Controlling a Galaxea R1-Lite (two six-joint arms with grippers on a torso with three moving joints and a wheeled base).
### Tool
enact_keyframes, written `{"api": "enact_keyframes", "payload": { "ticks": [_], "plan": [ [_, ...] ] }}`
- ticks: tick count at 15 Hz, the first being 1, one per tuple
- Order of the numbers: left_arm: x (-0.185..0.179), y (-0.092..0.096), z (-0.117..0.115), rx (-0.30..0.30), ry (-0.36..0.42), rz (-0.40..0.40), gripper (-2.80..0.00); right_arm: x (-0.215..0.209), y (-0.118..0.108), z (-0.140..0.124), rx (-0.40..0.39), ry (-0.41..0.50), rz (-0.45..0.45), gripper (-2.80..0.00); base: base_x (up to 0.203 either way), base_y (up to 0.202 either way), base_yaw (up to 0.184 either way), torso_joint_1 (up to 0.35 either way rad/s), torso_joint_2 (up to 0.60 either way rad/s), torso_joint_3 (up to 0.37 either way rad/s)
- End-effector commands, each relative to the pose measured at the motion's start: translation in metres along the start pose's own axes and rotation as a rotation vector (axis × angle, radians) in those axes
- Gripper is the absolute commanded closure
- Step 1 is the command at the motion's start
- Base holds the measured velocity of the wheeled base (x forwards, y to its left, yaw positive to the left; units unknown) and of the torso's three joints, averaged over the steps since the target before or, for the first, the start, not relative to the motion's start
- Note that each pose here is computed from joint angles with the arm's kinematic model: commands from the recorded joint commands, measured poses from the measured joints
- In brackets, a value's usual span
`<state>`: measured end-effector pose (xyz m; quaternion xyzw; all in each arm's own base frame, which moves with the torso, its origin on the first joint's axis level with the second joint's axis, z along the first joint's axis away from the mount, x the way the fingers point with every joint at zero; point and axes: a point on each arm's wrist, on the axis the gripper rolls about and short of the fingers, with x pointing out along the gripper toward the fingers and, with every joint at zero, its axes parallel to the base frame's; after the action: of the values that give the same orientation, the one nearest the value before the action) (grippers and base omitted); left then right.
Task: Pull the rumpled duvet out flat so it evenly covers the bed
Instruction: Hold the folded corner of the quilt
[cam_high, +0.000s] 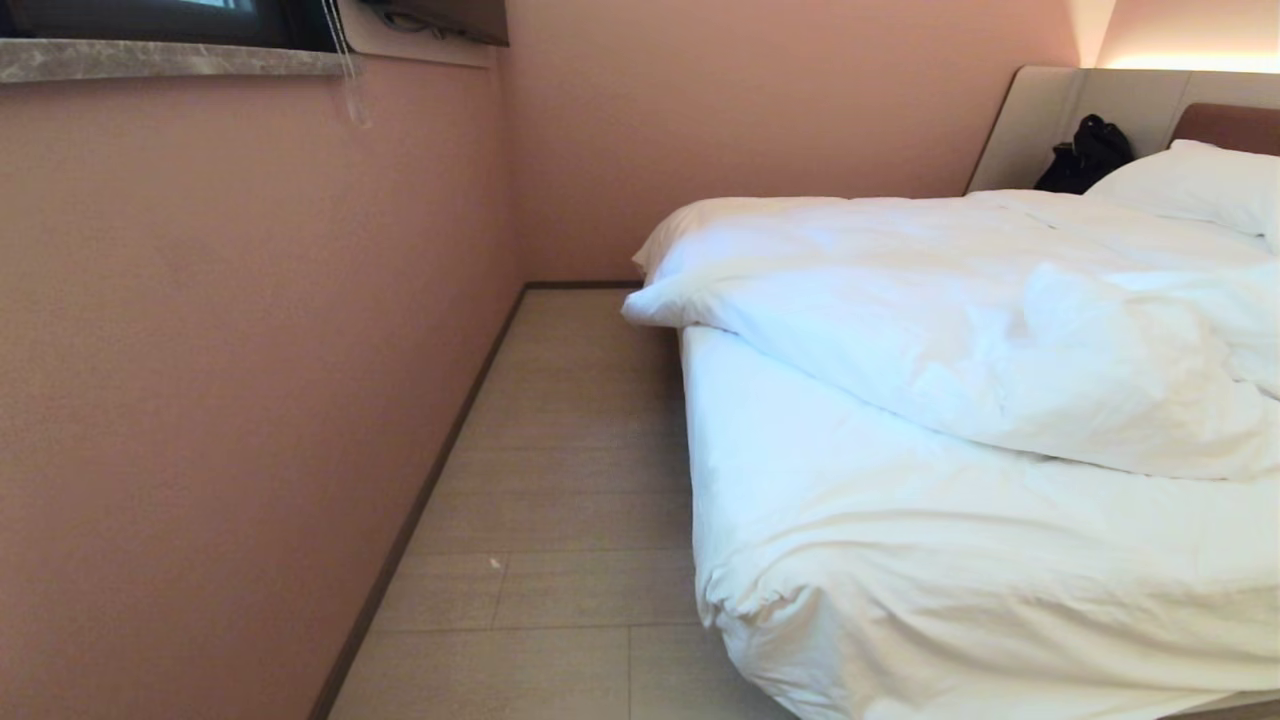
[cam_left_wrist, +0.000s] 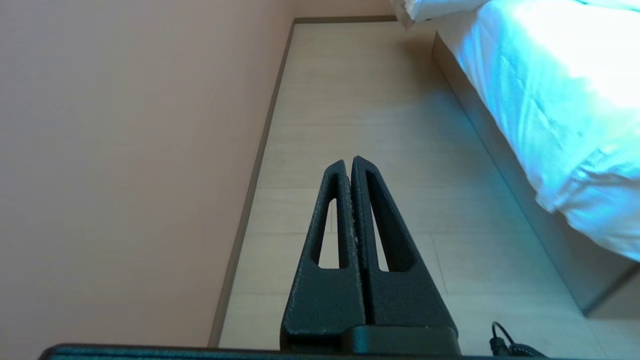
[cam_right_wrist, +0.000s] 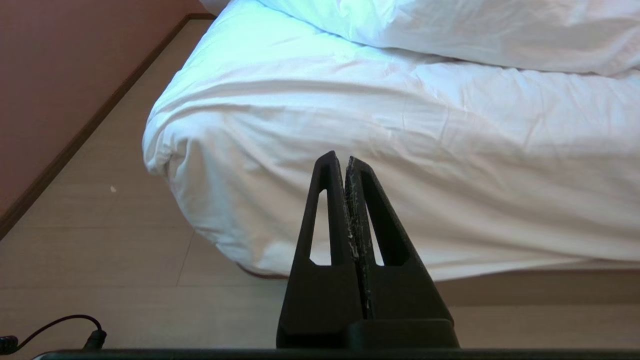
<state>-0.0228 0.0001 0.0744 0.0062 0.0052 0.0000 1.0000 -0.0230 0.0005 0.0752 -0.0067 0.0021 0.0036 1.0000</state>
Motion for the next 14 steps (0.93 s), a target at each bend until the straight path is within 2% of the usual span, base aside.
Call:
{"api": "enact_keyframes", "payload": {
  "ticks": [1,7,14],
  "plan": [
    [0.0000,0.0000,0.0000,0.000,0.000,0.000,0.00,0.0001,0.0000,-0.0001,0.000,0.002,0.001,0.00,0.189,0.000,0.000,0.002,0.00,0.002],
    [0.0000,0.0000,-0.0002,0.008,0.002,-0.002,0.00,0.0001,0.0000,-0.0001,0.000,0.002,0.001,0.00,0.179,0.000,0.000,0.005,0.00,0.002],
    [0.0000,0.0000,0.0000,0.005,0.000,0.000,0.00,0.0001,0.0000,0.0001,0.000,0.001,0.001,0.00,0.000,0.000,0.000,0.000,0.00,0.000]
  ]
}}
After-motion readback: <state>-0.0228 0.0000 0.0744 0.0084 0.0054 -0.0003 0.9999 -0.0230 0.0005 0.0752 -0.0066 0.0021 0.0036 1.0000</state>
